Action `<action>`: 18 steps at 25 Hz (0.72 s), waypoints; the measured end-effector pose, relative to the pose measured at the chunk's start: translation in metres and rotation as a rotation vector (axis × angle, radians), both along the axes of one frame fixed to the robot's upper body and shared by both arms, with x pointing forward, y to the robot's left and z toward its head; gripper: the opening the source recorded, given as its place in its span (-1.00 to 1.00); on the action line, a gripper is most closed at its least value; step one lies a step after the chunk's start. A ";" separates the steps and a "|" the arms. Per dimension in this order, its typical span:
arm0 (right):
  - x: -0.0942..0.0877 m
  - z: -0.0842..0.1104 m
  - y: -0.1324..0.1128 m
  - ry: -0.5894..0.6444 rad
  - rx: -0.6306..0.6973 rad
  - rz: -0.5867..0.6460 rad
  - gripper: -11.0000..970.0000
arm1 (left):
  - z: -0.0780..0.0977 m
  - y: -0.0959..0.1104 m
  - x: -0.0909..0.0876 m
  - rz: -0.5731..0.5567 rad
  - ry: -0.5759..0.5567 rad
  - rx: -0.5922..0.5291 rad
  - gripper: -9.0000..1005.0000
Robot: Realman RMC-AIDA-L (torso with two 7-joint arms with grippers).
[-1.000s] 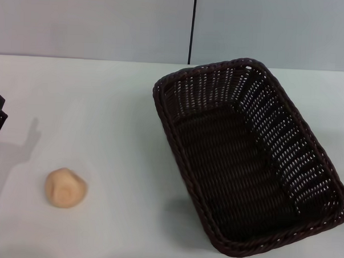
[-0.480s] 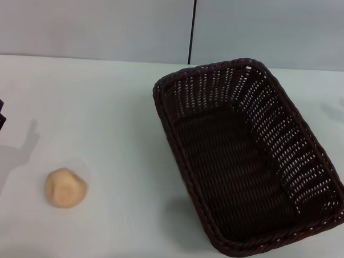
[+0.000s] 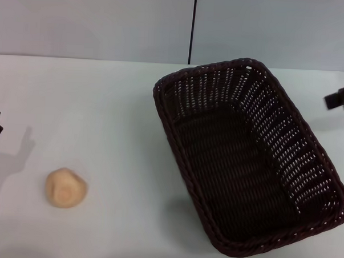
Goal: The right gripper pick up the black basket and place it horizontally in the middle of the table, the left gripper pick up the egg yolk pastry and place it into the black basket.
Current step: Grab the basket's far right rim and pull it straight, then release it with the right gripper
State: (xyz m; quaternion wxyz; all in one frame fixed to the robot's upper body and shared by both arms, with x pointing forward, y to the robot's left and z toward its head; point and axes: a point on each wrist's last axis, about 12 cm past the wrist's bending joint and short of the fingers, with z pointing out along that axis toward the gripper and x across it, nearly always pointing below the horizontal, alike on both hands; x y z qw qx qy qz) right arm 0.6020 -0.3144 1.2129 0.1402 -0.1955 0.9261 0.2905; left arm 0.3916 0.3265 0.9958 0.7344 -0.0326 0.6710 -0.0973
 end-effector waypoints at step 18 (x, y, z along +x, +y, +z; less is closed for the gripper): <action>0.023 -0.066 0.067 0.042 -0.078 0.023 0.32 | -0.001 0.004 -0.005 0.013 0.010 0.008 0.62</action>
